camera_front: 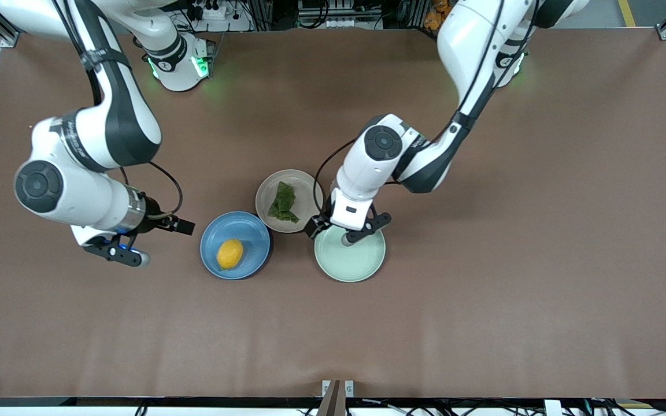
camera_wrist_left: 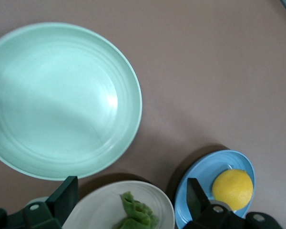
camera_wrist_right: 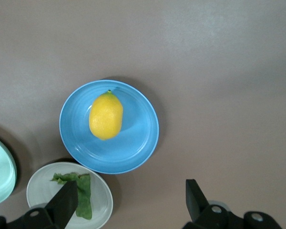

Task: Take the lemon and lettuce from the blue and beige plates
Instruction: 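Lower and close the left gripper on lettuce while the right gripper grasps lemon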

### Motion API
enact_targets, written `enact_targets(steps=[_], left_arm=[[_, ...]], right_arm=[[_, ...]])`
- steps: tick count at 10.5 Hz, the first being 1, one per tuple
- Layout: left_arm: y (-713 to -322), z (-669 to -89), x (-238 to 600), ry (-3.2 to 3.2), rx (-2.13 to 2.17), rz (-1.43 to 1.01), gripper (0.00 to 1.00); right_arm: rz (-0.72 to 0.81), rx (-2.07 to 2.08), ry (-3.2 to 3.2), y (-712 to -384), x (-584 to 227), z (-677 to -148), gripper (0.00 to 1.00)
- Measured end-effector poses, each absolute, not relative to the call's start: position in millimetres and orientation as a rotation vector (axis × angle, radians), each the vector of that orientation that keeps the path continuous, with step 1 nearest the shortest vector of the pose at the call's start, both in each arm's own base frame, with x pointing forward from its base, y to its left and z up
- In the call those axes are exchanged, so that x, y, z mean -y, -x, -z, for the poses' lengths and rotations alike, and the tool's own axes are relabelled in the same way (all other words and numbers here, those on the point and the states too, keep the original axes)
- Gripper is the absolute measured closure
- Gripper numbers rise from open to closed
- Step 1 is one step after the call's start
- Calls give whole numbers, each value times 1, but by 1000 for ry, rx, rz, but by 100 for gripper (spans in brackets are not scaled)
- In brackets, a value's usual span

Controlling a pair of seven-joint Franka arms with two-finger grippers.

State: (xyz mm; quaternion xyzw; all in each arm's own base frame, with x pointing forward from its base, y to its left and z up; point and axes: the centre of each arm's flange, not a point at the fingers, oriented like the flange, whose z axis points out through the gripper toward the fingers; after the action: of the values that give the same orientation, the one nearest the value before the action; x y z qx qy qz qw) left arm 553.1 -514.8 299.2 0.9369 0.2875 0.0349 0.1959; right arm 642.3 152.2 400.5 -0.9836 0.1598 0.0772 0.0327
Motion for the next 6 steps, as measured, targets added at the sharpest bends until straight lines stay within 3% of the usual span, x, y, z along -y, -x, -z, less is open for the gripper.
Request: enact_targets(steps=[6], left_arm=[[-487, -246, 575, -2705, -657, -51, 0]], right_arm=[[-179, -512, 3017, -655, -182, -345, 0]])
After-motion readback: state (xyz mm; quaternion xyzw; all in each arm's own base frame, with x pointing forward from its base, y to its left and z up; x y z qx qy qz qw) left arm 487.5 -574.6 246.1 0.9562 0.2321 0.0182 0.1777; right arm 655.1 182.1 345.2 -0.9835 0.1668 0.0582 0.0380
